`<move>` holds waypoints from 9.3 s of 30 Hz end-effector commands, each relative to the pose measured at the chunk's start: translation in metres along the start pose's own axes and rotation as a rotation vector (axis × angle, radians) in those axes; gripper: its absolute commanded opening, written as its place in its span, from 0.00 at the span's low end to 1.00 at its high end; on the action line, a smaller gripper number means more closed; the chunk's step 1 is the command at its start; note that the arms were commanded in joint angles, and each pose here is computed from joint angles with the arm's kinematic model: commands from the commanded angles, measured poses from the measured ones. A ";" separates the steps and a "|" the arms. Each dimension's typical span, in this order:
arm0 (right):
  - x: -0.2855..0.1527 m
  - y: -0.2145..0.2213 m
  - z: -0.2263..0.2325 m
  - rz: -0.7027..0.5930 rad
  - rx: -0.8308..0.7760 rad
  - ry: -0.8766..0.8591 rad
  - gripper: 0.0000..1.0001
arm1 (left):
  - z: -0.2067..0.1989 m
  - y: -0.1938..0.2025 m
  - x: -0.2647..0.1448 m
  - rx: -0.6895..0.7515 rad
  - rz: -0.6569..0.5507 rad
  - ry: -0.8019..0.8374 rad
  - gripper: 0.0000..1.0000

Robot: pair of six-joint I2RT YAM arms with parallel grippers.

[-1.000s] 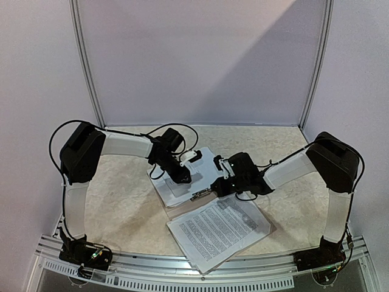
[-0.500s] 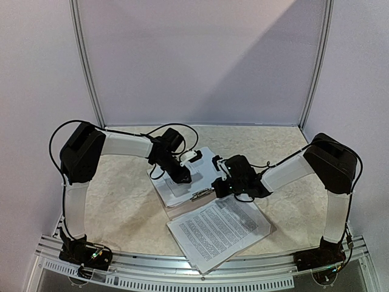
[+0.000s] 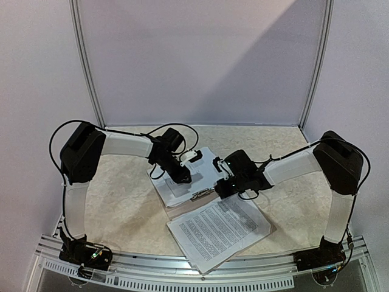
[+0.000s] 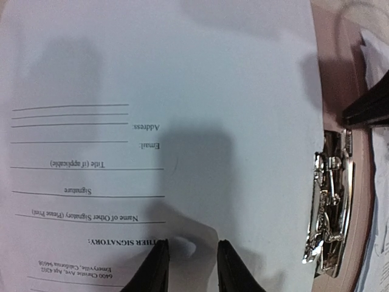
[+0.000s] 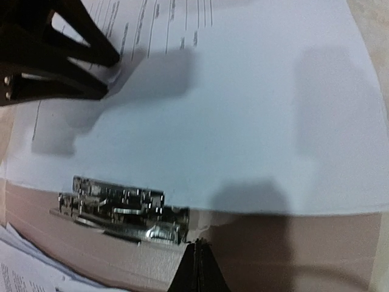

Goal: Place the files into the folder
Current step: Clamp the file and folder together, then rotate the folder with files at the center of the board, then adjust the file in the form pockets on the folder, then pick up the folder with files from the center of the board, then close the folder with files at the center of the board.

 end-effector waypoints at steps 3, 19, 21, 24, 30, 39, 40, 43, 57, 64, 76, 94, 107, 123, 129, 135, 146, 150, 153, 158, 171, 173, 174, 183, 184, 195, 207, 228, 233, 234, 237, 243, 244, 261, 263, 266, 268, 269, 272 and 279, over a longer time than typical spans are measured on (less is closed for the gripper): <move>-0.027 0.056 -0.004 0.271 0.000 0.000 0.04 | -0.017 0.035 0.015 0.027 0.170 0.070 0.30; -0.056 -0.014 0.048 0.040 -0.724 -0.273 0.52 | -0.010 -0.040 -0.121 0.250 -0.074 0.004 0.51; -0.048 -0.018 0.054 0.042 -0.800 -0.316 0.53 | -0.002 -0.018 -0.130 0.215 -0.056 0.011 0.56; -0.030 -0.015 0.057 0.072 -0.860 -0.360 0.53 | 0.005 0.030 -0.137 0.241 0.000 -0.037 0.59; 0.003 0.003 0.061 0.142 -0.956 -0.391 0.54 | -0.010 0.130 -0.129 0.299 0.149 -0.043 0.59; 0.040 0.002 0.047 0.213 -0.905 -0.297 0.49 | -0.017 0.179 -0.107 0.246 0.206 -0.041 0.58; 0.043 0.001 0.043 0.220 -0.897 -0.264 0.48 | -0.018 0.178 -0.107 0.245 0.203 -0.036 0.58; 0.051 0.001 0.031 0.240 -0.881 -0.178 0.40 | -0.017 0.172 -0.109 0.251 0.182 -0.038 0.58; 0.037 -0.017 -0.103 0.277 -0.162 0.350 0.21 | 0.017 0.144 -0.128 0.144 0.092 -0.128 0.58; 0.007 0.017 -0.052 0.226 0.060 0.226 0.21 | 0.045 0.133 -0.145 0.095 0.061 -0.201 0.59; -0.053 -0.004 -0.017 0.126 0.009 0.176 0.30 | 0.053 0.128 -0.126 0.035 0.097 -0.097 0.44; -0.053 0.064 0.030 0.260 0.083 -0.153 0.23 | 0.028 0.149 -0.092 0.081 0.161 0.042 0.30; -0.075 0.104 0.043 0.368 0.177 -0.235 0.02 | 0.028 0.130 -0.073 0.110 0.175 0.026 0.23; -0.101 0.063 0.045 0.313 0.121 -0.169 0.25 | 0.023 0.135 -0.116 0.219 0.187 -0.031 0.33; -0.130 0.005 0.009 0.187 0.079 -0.003 0.36 | -0.026 0.174 -0.117 0.300 0.272 0.086 0.40; -0.116 -0.018 -0.008 0.179 -0.006 0.126 0.36 | -0.069 0.203 -0.100 0.369 0.326 0.169 0.42; -0.048 -0.004 -0.009 0.291 -0.176 0.297 0.33 | -0.082 0.206 -0.089 0.356 0.302 0.196 0.43; -0.029 0.014 -0.011 0.369 -0.214 0.320 0.33 | -0.082 0.208 -0.089 0.352 0.303 0.192 0.44; -0.021 0.027 -0.011 0.412 -0.208 0.309 0.33 | -0.081 0.209 -0.089 0.350 0.305 0.186 0.44; -0.016 0.035 -0.012 0.442 -0.211 0.306 0.28 | -0.078 0.207 -0.089 0.356 0.307 0.164 0.44; -0.015 0.011 -0.005 0.401 -0.216 0.299 0.00 | -0.072 0.188 -0.095 0.361 0.259 0.118 0.45; -0.019 0.001 -0.002 0.371 -0.199 0.282 0.00 | -0.069 0.179 -0.100 0.359 0.229 0.102 0.46; -0.021 -0.004 0.000 0.358 -0.189 0.269 0.00 | -0.068 0.175 -0.103 0.354 0.217 0.097 0.46; -0.043 -0.024 -0.012 0.230 -0.035 0.180 0.00 | -0.023 0.132 -0.141 0.160 0.013 0.083 0.50; -0.043 -0.025 -0.014 0.218 -0.016 0.171 0.00 | -0.019 0.128 -0.144 0.144 -0.007 0.082 0.51; -0.059 -0.041 -0.040 0.116 0.110 0.144 0.00 | -0.001 0.082 -0.167 -0.054 -0.223 0.227 0.65; -0.068 -0.042 -0.061 -0.023 0.301 0.092 0.00 | -0.014 0.101 -0.105 -0.353 -0.275 0.557 0.98; -0.038 -0.014 -0.068 0.079 0.366 0.098 0.24 | -0.055 0.073 -0.059 -0.276 -0.237 0.733 0.88; -0.043 -0.020 -0.086 0.165 0.309 0.210 0.37 | -0.043 0.072 -0.053 -0.256 -0.197 0.678 0.86; -0.047 -0.025 -0.089 0.157 0.296 0.220 0.37 | -0.044 0.072 -0.053 -0.257 -0.194 0.690 0.86; -0.071 -0.048 -0.105 0.111 0.290 0.249 0.38 | -0.046 0.065 -0.058 -0.249 -0.202 0.710 0.85; -0.137 -0.023 -0.212 0.184 0.341 0.636 0.32 | -0.047 0.049 -0.073 -0.201 -0.225 0.713 0.85; -0.143 -0.010 -0.231 0.225 0.354 0.692 0.27 | -0.049 0.048 -0.074 -0.199 -0.216 0.717 0.85; -0.109 0.095 -0.250 0.514 0.518 0.484 0.02 | -0.077 -0.025 -0.122 0.061 -0.252 0.756 0.95; -0.107 0.092 -0.237 0.477 0.544 0.407 0.02 | -0.083 -0.039 -0.131 0.098 -0.271 0.758 0.98; -0.106 0.092 -0.219 0.447 0.567 0.328 0.02 | -0.093 -0.058 -0.143 0.166 -0.303 0.738 0.99; -0.103 0.093 -0.208 0.440 0.572 0.289 0.02 | -0.101 -0.072 -0.150 0.209 -0.327 0.726 0.99; -0.100 0.095 -0.204 0.437 0.573 0.273 0.02 | -0.104 -0.078 -0.152 0.216 -0.336 0.718 1.00; -0.092 0.100 -0.186 0.435 0.567 0.233 0.02 | -0.109 -0.094 -0.156 0.233 -0.354 0.714 1.00; -0.067 0.085 -0.127 0.373 0.542 0.069 0.01 | -0.113 -0.097 -0.117 0.237 -0.298 0.706 0.99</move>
Point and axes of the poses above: each gripper's point midway between its finger pads, its own x axis out along the fingers, its own z axis along the line the jaws close on, y = z × x, the point moved 3 cm from there along -x, back along the fingers, and after that the axes turned 2 degrees about -x, right-handed, at the moved point
